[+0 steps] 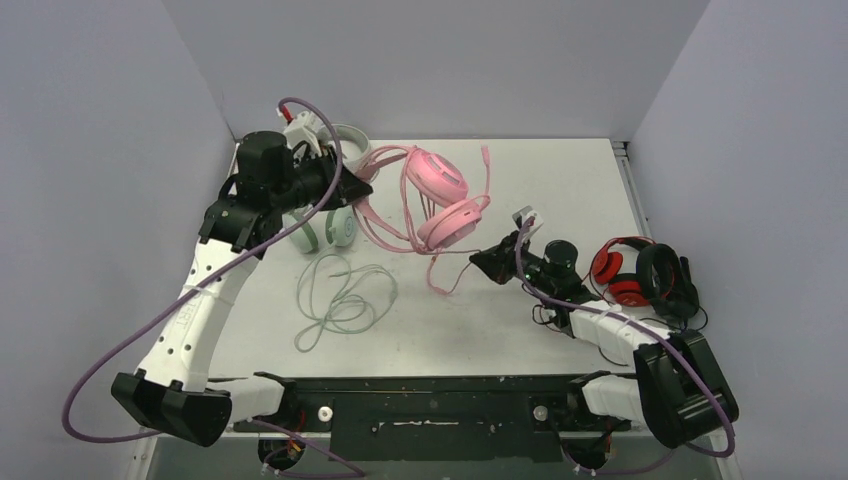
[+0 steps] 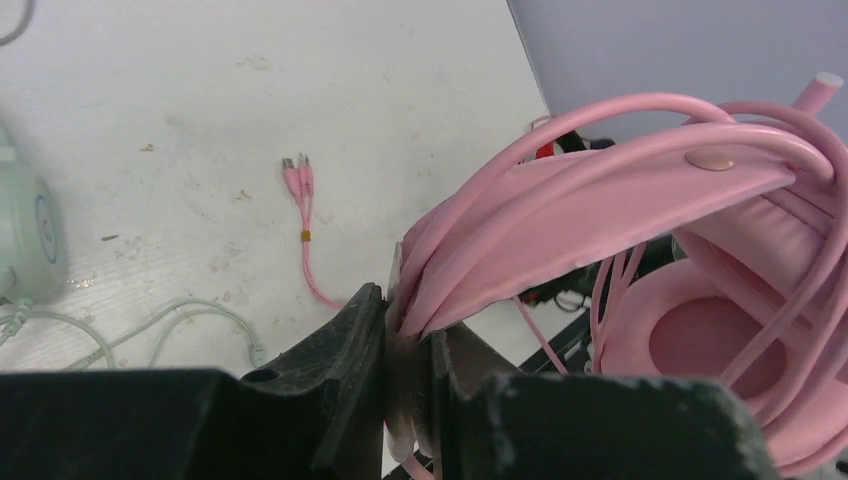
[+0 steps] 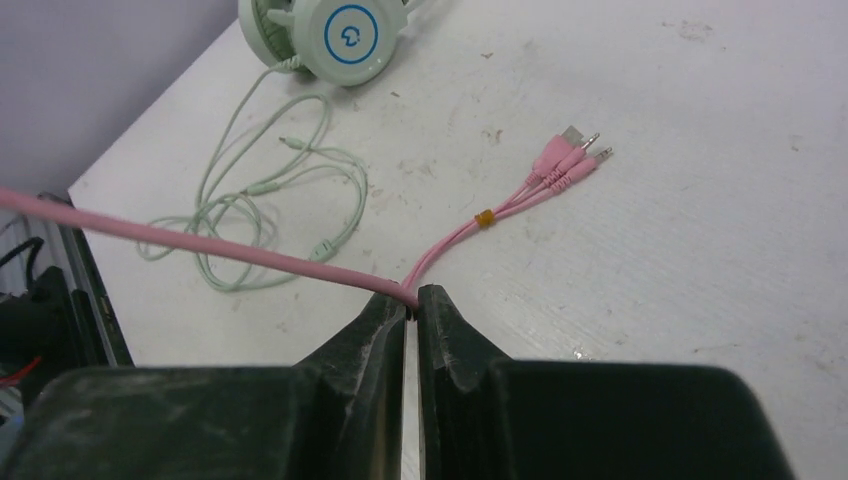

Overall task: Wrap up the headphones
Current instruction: Wrap the headphones cable around the headphones.

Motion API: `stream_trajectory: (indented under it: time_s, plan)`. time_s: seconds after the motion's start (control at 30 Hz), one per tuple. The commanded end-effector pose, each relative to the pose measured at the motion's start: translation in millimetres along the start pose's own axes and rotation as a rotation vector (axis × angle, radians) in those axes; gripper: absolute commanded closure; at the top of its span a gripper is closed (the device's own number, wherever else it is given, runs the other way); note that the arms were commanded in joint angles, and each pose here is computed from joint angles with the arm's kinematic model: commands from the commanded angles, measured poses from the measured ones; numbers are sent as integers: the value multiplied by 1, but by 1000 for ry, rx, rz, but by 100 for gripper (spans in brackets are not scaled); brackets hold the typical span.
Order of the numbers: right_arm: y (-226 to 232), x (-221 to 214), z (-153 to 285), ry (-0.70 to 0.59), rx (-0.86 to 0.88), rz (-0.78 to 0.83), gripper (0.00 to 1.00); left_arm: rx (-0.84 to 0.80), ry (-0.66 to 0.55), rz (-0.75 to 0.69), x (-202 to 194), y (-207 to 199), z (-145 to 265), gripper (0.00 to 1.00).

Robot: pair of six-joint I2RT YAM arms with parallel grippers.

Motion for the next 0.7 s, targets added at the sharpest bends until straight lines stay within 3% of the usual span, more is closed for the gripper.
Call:
stream_trajectory:
  time_s: [0.0, 0.13, 0.33, 0.5, 0.67]
  plan:
    - [-6, 32, -2, -68, 139, -70, 100, -312, -32, -163, 1, -31, 32, 100]
    - [-10, 49, -3, -66, 159, -75, 100, -312, 16, -293, -20, -17, 32, 100]
    - [-12, 66, 2, -50, 179, -85, 100, -336, 111, -663, -58, -7, 33, 100]
    - [-3, 73, 9, -16, 227, -79, 100, -202, 205, -907, -71, 6, 27, 100]
    - [9, 76, 16, 81, 275, -101, 100, 61, 312, -1197, -73, 13, 14, 100]
Point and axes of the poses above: each gripper's point midway between its finger pads, its own z axis back along the fingers, its own y axis along the line the jaws close on, x = y × z, the point moved 10 cm from there along z, back along the fingers, and after that the axes turned 2 degrees about z, right-handed, at the moved point
